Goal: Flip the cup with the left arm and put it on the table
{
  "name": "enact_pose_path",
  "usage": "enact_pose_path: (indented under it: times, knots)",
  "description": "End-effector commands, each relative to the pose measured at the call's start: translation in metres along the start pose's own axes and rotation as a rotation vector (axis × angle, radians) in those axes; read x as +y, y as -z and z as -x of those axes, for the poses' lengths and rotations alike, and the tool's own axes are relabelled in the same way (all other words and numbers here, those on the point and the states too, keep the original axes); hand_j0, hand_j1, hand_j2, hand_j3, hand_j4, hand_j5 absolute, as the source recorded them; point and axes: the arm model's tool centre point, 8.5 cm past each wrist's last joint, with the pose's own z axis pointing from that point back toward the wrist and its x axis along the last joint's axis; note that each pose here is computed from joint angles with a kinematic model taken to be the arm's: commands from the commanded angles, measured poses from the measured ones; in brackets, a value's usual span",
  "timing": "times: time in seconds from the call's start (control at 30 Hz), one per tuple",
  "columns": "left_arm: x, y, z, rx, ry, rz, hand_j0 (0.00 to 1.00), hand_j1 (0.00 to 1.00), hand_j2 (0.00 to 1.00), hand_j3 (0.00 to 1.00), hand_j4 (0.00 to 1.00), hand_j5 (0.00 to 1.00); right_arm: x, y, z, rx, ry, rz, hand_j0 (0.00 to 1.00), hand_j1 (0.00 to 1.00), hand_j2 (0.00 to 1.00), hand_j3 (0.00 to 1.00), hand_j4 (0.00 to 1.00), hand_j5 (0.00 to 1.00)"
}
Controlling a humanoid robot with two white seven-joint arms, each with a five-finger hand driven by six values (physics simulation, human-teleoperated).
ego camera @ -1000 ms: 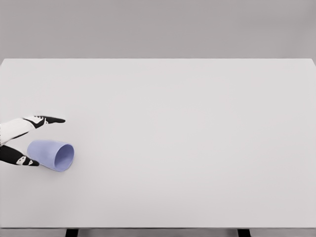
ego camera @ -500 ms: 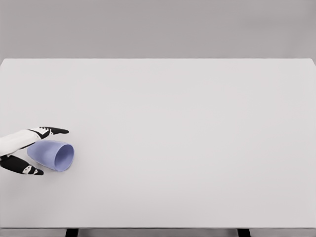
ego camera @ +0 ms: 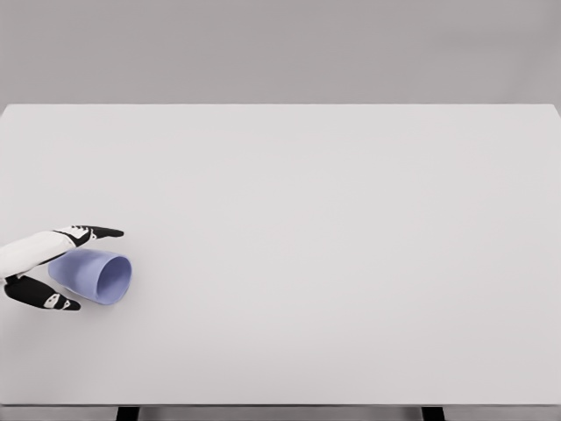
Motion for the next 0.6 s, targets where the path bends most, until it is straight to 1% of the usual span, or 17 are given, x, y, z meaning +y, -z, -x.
enact_pose_path:
  times: [0.0, 0.1, 0.17, 0.3, 0.53, 0.57]
  knots:
    - [-0.0022, 0.0027, 0.0015, 0.012, -0.008, -0.005, 1.00, 1.00, 1.00, 1.00, 1.00, 1.00, 0.0000, 0.0000, 0.0000, 0.000, 0.000, 0.000, 1.00, 1.00, 1.00, 1.00, 1.00, 1.00]
    - [-0.0039, 0.0041, 0.0020, 0.018, -0.003, -0.002, 1.00, 1.00, 1.00, 1.00, 1.00, 1.00, 0.0000, 0.0000, 0.0000, 0.000, 0.000, 0.000, 1.00, 1.00, 1.00, 1.00, 1.00, 1.00]
    - [-0.0060, 0.0050, 0.0016, 0.018, 0.015, 0.008, 0.99, 0.99, 0.99, 0.99, 0.99, 0.99, 0.0000, 0.0000, 0.0000, 0.000, 0.000, 0.000, 1.00, 1.00, 1.00, 1.00, 1.00, 1.00]
    - [-0.0062, 0.0058, 0.0014, 0.017, 0.017, 0.007, 0.98, 0.98, 0.98, 0.98, 0.98, 0.98, 0.0000, 0.0000, 0.0000, 0.000, 0.000, 0.000, 1.00, 1.00, 1.00, 1.00, 1.00, 1.00]
    - [-0.0064, 0.0062, 0.0013, 0.016, 0.016, 0.007, 0.92, 0.92, 0.92, 0.92, 0.92, 0.92, 0.0000, 0.0000, 0.0000, 0.000, 0.000, 0.000, 1.00, 1.00, 1.00, 1.00, 1.00, 1.00]
    - [-0.0064, 0.0062, 0.0013, 0.016, 0.016, 0.007, 0.90, 0.90, 0.90, 0.90, 0.90, 0.90, 0.0000, 0.0000, 0.0000, 0.000, 0.000, 0.000, 1.00, 1.00, 1.00, 1.00, 1.00, 1.00]
